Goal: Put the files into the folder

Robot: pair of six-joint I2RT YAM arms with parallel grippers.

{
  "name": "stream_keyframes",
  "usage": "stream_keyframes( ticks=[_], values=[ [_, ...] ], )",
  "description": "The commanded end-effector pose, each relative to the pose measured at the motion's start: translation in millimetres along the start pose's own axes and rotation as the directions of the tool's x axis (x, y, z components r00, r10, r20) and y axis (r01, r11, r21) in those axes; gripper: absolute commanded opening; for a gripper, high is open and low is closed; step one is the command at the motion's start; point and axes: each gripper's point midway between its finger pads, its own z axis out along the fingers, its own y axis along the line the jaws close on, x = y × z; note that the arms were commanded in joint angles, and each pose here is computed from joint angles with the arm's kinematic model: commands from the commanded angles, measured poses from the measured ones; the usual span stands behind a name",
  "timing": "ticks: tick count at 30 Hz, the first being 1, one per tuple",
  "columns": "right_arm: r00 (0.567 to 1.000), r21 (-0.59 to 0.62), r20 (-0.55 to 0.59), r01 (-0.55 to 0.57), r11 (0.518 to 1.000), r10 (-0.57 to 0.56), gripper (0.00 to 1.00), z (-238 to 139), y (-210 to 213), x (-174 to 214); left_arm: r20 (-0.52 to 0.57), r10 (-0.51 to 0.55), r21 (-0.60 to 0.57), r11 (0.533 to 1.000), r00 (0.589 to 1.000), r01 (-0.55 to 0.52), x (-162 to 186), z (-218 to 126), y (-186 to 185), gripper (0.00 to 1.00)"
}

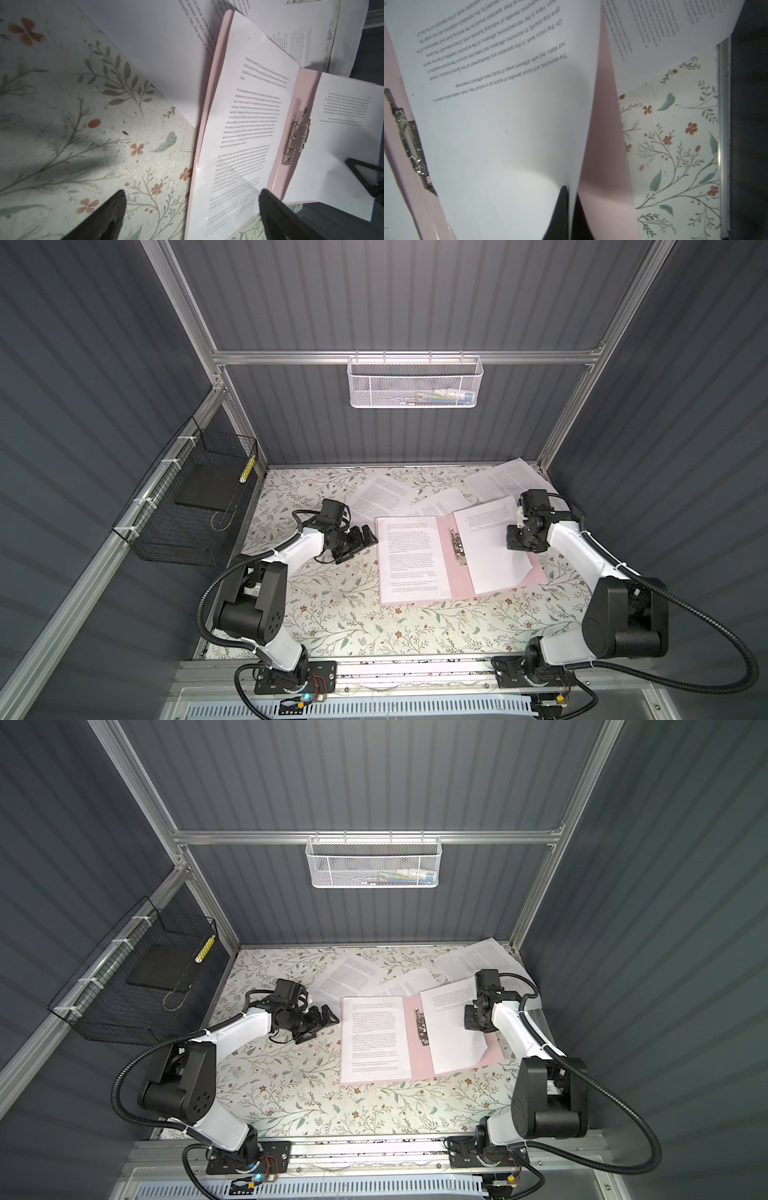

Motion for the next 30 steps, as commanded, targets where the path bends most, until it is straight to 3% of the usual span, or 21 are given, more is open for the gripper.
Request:
stream_keyframes(
  ticks=[1,30],
  values=[
    [1.000,0.040,-0.002,0.028,0.999,-0.028,0.00,-1,-7,2,-0.019,0.011,0.023,1.000,1.000,-0.011,5,4,-3,1.00],
    [0.999,-0.230,-0.024,0.019,0.973,-0.026,0.00,10,42,4,-0.039,0.005,0.036,0.999,0.999,-0.004,8,8,-2,1.00]
  ],
)
